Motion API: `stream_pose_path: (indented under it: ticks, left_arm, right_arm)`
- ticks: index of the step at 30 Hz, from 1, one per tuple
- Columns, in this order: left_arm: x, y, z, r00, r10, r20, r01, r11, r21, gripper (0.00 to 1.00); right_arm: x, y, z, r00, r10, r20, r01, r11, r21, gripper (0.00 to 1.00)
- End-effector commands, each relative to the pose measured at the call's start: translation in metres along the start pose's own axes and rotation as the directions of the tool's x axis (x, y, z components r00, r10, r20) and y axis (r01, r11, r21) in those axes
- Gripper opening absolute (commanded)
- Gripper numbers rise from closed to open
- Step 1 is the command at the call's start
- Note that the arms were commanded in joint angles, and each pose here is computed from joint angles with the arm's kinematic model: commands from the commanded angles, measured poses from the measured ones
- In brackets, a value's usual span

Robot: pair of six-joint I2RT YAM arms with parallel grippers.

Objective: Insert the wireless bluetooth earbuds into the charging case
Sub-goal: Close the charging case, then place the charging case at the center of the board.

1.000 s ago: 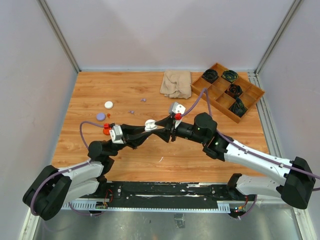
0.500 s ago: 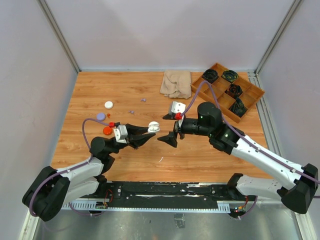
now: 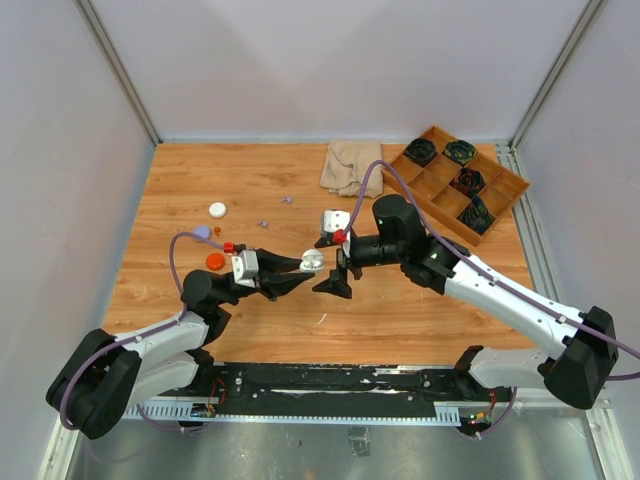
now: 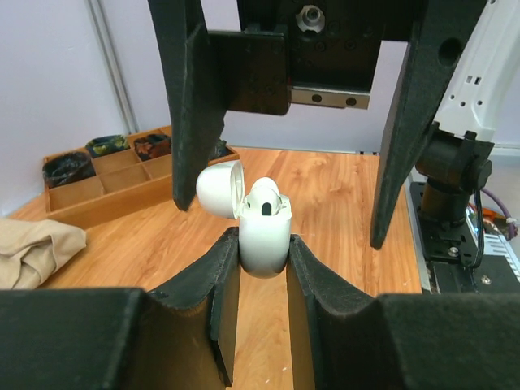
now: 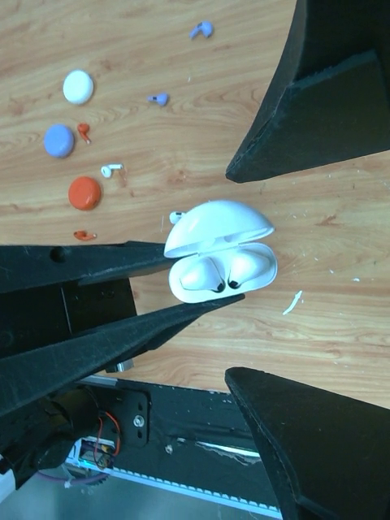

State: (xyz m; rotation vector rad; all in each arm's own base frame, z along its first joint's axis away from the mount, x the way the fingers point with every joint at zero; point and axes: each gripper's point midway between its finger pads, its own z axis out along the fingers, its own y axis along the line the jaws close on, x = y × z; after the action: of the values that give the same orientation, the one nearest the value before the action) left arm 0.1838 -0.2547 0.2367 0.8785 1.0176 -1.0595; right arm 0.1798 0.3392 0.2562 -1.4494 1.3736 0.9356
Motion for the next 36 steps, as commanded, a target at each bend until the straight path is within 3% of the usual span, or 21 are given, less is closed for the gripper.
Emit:
stream_pose_path:
  ticks: [1,13,18,23,28,33,36]
  left_arm:
    - [-0.013,0.009,0.005,0.999,0.005,0.037,-0.004,0.999,-0.034,0.00]
    - [0.023,0.038,0.004,0.983,-0.165,-0.081,0.146,0.969,-0.198,0.00]
    - [0.037,0.038,0.002,0.946,-0.308,-0.104,0.275,0.929,-0.247,0.01]
    - [0.073,0.032,-0.004,0.843,-0.507,-0.180,0.434,0.839,-0.328,0.04]
    - [0.108,0.013,-0.004,0.734,-0.628,-0.258,0.512,0.762,-0.397,0.08]
    - [0.147,-0.001,-0.002,0.605,-0.733,-0.312,0.570,0.672,-0.473,0.12]
    - [0.169,-0.008,0.005,0.521,-0.785,-0.337,0.595,0.616,-0.516,0.16]
  right_arm:
    - [-0.010,0.008,-0.001,0.999,-0.018,0.026,0.020,0.997,-0.073,0.96]
    - [0.001,0.020,-0.009,1.000,0.002,0.008,-0.002,0.997,-0.082,0.92]
    - [0.020,-0.019,-0.022,0.996,0.054,-0.069,-0.040,0.981,0.190,0.95]
    - [0.043,-0.049,-0.044,0.987,0.143,-0.078,-0.095,0.892,0.441,0.95]
    - [0.072,-0.070,-0.070,0.971,0.239,-0.032,-0.160,0.736,0.658,0.95]
    - [0.098,-0.078,-0.098,0.956,0.295,0.006,-0.186,0.586,0.789,0.95]
    - [0.107,-0.079,-0.108,0.954,0.299,0.034,-0.197,0.534,0.822,0.96]
